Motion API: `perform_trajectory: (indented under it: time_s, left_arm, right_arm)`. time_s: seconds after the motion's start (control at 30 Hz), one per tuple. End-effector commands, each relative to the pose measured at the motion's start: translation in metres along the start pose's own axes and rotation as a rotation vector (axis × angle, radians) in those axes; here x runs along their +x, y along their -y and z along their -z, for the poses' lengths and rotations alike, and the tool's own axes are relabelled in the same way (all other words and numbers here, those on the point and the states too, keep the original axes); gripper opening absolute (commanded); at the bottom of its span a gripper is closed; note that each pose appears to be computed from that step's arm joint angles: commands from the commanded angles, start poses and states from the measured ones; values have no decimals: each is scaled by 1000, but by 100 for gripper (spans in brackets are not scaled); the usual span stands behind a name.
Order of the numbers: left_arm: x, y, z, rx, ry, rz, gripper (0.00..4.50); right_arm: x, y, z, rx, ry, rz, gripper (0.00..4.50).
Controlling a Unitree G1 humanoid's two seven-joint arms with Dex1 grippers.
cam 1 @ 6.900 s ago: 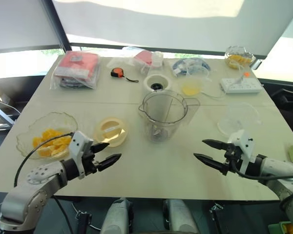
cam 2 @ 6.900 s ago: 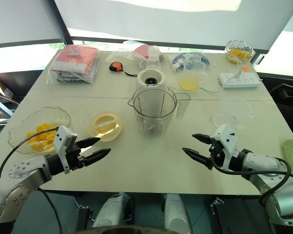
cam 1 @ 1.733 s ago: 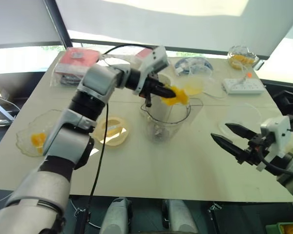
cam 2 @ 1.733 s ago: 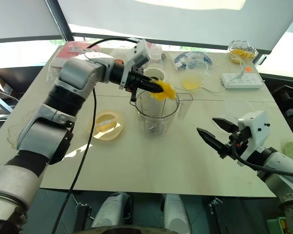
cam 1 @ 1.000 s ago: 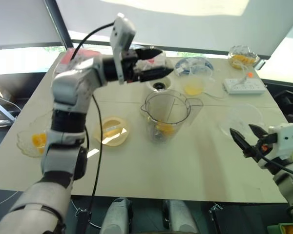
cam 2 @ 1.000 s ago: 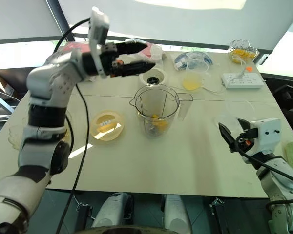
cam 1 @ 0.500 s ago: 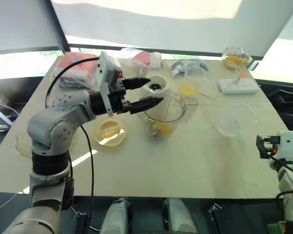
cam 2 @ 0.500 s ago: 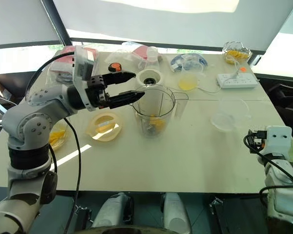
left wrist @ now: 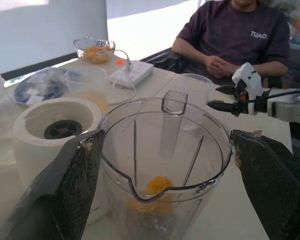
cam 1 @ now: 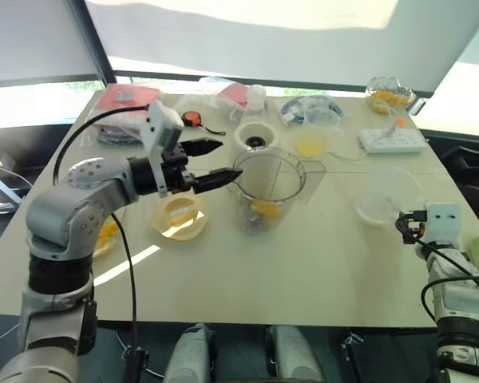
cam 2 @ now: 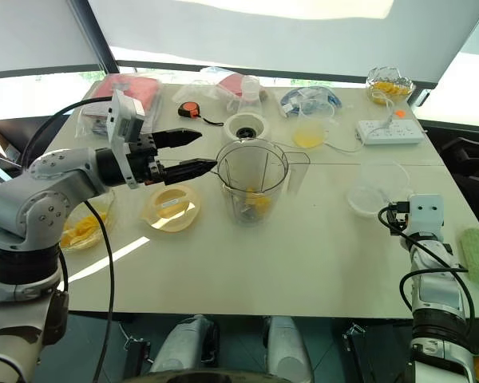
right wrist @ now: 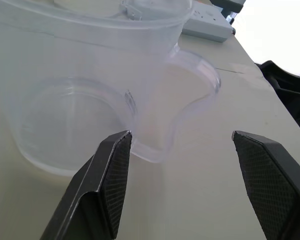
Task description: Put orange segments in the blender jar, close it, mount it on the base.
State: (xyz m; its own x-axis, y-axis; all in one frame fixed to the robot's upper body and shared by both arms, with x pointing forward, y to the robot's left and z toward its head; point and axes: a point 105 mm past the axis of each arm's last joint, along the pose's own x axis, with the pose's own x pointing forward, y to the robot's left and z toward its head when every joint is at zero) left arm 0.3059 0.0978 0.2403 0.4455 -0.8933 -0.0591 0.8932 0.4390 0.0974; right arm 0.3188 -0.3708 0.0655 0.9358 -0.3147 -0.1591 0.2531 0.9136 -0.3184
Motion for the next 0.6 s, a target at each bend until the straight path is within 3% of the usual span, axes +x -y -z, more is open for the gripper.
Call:
perform_trajectory:
  time_s: [0.03, 0.6]
  left_arm:
    - [-3, 0, -8, 48, 17, -12, 417]
    - [-17, 11, 2, 48, -70, 40, 417]
  right_arm:
    - [4, 13, -12, -33, 41, 34, 332]
    - [27, 9, -8, -8, 42, 27, 332]
